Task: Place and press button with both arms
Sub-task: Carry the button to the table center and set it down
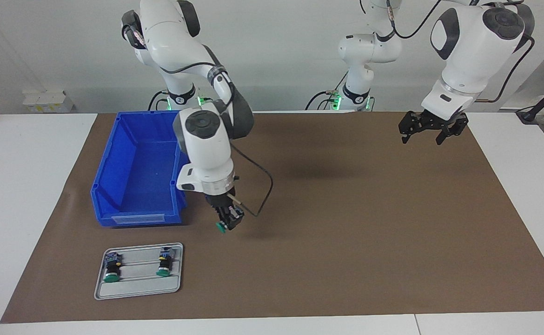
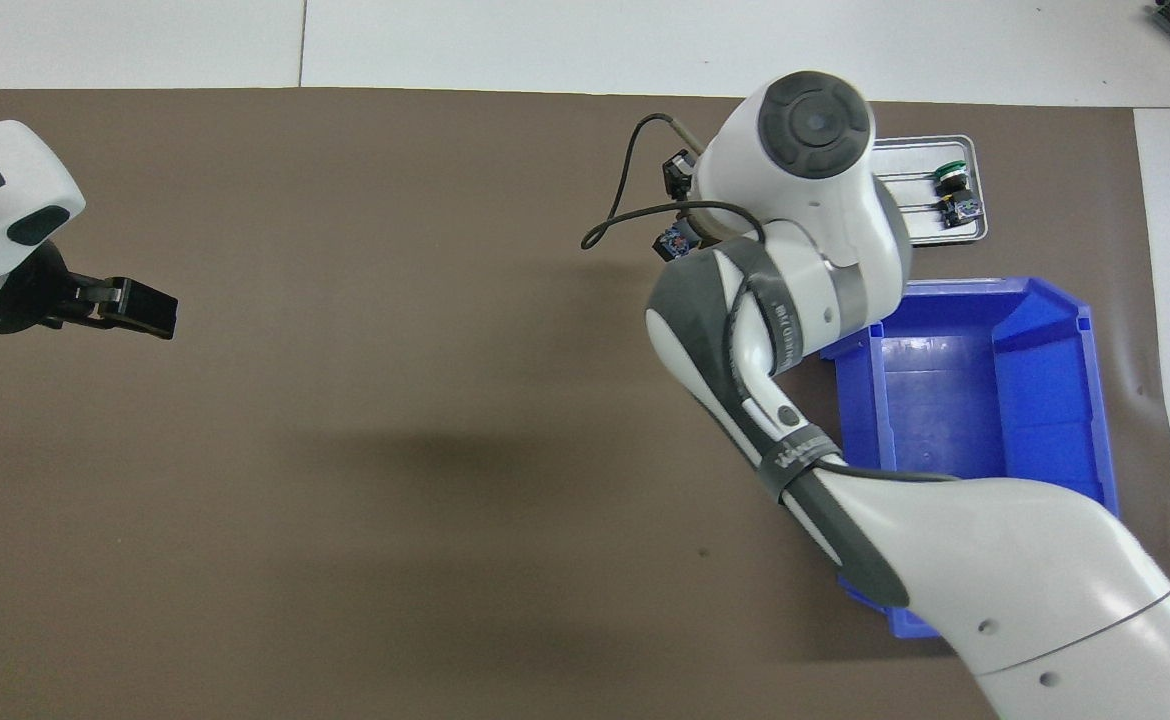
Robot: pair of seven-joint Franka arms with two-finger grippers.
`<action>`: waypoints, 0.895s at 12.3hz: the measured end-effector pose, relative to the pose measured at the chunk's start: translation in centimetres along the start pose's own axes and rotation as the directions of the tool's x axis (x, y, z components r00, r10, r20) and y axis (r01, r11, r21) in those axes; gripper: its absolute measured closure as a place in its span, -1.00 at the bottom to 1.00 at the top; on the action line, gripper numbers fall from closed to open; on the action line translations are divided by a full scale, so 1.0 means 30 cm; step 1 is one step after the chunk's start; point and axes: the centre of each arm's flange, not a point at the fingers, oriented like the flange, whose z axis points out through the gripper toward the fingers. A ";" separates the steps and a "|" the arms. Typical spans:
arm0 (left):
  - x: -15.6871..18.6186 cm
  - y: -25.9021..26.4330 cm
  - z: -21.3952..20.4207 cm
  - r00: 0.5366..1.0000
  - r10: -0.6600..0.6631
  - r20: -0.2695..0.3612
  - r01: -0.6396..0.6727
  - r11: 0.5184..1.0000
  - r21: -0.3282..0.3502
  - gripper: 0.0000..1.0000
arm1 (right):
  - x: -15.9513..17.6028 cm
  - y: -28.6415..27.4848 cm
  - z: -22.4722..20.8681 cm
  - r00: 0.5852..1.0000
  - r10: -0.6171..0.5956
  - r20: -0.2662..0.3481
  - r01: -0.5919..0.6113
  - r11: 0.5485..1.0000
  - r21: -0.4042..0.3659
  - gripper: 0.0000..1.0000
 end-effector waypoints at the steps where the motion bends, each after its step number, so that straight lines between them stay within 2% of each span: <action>1: 0.000 0.000 0.000 1.000 0.000 0.000 0.000 1.000 0.000 -1.00 | -0.117 -0.012 -0.002 0.999 0.050 -0.022 -0.050 0.999 -0.010 0.21; 3: 0.000 0.000 0.000 1.000 0.000 0.000 0.000 1.000 0.000 -1.00 | -0.345 -0.024 0.007 0.990 0.135 -0.040 -0.136 0.991 -0.013 0.21; 5: 0.000 0.000 0.000 1.000 0.000 0.000 0.000 1.000 0.000 -1.00 | -0.514 -0.022 0.023 0.981 0.190 -0.036 -0.191 0.982 -0.016 0.21; 7: 0.000 0.000 0.000 1.000 0.000 0.000 0.000 1.000 0.000 -1.00 | -0.622 -0.014 0.036 0.967 0.251 -0.034 -0.252 0.967 -0.019 0.21; 11: 0.000 0.000 0.000 1.000 0.000 0.000 0.000 1.000 0.000 -1.00 | -0.746 0.011 0.095 0.928 0.370 -0.045 -0.372 0.927 -0.041 0.21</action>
